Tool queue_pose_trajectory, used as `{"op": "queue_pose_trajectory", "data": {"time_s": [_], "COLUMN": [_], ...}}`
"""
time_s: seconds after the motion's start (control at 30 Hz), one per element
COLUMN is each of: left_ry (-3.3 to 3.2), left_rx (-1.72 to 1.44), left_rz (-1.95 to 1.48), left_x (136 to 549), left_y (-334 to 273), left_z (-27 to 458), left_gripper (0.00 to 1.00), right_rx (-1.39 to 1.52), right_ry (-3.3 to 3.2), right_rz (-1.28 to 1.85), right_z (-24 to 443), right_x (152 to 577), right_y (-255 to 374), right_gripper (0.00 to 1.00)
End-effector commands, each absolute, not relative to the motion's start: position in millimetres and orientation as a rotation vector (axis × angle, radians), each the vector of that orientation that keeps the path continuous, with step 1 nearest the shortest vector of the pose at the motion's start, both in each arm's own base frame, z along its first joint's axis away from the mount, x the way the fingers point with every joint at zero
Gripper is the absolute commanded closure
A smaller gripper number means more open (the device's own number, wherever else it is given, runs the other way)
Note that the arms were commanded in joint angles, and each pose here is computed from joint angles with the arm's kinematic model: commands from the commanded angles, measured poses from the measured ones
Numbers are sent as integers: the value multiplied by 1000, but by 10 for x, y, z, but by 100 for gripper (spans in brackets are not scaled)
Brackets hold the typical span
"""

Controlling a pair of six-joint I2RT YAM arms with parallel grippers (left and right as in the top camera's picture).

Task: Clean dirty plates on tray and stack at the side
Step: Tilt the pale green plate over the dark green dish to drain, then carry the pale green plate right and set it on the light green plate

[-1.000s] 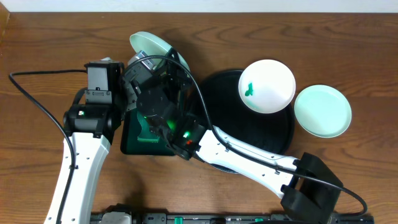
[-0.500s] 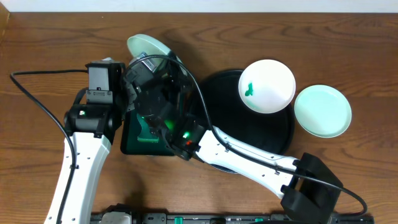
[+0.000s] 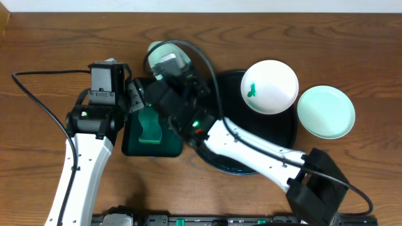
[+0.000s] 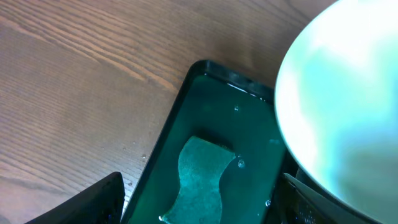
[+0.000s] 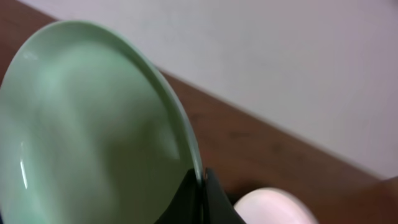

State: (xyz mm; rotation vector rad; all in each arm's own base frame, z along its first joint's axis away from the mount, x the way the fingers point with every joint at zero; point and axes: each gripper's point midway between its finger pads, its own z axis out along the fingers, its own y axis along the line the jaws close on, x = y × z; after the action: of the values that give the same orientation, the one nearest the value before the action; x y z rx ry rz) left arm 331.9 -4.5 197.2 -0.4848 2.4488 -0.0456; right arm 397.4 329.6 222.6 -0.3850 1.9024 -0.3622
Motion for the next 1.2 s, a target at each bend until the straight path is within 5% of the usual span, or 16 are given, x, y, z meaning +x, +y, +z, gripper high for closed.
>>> {"op": "queue_pose_trajectory", "data": {"time_s": [0.0, 0.47, 1.17], "left_ry": [2438, 2438, 2438], "left_rx": [-483, -483, -483], "left_rz": [-37, -37, -37], "left_x": [3337, 3337, 3337], "left_y": [-44, -43, -43], "left_z": [2012, 2012, 2012], "left_gripper": [22, 22, 22], "right_rx": [-273, -218, 414], "right_ry": [2026, 2162, 2414], "right_rz": [-46, 329, 140], "right_z": [2110, 2688, 2503], "right_x": [4024, 4008, 4092], "right_y": [3424, 2834, 102], "right_gripper": [99, 99, 99]}}
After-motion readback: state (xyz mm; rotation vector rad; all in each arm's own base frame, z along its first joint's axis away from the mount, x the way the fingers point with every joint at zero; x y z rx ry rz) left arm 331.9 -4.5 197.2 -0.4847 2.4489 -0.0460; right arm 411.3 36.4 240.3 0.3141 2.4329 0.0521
